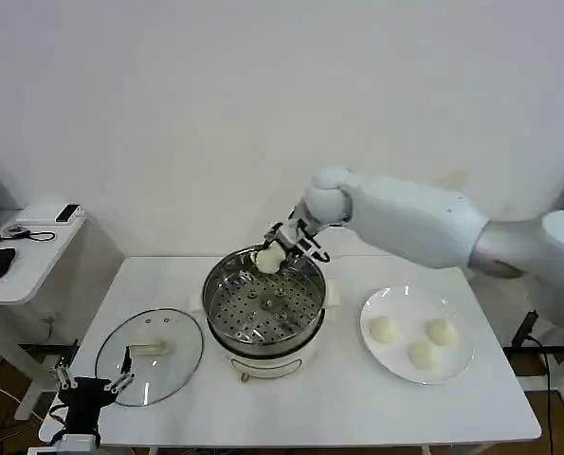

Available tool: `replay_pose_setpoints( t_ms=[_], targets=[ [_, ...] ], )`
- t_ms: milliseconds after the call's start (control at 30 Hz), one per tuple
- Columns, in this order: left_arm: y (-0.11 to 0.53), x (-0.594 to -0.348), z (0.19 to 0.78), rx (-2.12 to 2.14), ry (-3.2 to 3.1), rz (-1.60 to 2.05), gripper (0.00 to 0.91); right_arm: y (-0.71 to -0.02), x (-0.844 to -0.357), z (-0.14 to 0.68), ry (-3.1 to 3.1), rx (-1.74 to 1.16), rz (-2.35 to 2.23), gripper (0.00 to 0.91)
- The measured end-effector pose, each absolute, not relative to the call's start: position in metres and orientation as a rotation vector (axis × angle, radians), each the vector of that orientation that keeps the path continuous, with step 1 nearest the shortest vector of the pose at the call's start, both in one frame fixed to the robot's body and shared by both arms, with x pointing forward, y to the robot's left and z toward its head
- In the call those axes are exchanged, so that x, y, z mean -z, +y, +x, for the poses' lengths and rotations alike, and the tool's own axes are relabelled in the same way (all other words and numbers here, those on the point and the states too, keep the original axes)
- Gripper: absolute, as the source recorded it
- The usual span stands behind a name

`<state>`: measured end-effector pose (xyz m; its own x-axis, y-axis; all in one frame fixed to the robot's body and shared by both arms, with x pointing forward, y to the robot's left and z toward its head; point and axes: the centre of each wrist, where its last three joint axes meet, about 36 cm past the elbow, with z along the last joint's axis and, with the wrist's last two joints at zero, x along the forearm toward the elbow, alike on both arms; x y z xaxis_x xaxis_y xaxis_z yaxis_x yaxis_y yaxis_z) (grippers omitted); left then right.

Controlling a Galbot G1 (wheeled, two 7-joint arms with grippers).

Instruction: Take steamed baozi put them in steamer then cover it.

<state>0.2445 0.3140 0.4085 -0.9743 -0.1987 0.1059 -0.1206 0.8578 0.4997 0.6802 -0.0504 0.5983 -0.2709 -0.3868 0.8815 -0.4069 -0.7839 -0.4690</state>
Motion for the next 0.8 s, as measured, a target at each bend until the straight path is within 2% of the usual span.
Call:
replay_pose_setpoints(
  t_ms=[367,467,567,800],
  targets=[
    [0.316,-0.406,0.243,0.758,-2.874,0.255,0.907,-0.032,-0.575,0.689,-0.838,-2.412,1.924,0.554],
    [0.315,-0.407,0.243,0.756,-2.876,0.256,0.907,-0.029,-0.573,0.690,-0.806,-2.436,1.934,0.584],
    [0.314,-0.408,0.242,0.755,-2.878,0.257,0.907,-0.028,-0.572,0.690,-0.788,-2.457,1.944,0.907],
    [0.312,-0.409,0.242,0.748,-2.883,0.258,0.907,-0.030,-0.579,0.690,-0.776,-2.473,1.947,0.907]
  ],
)
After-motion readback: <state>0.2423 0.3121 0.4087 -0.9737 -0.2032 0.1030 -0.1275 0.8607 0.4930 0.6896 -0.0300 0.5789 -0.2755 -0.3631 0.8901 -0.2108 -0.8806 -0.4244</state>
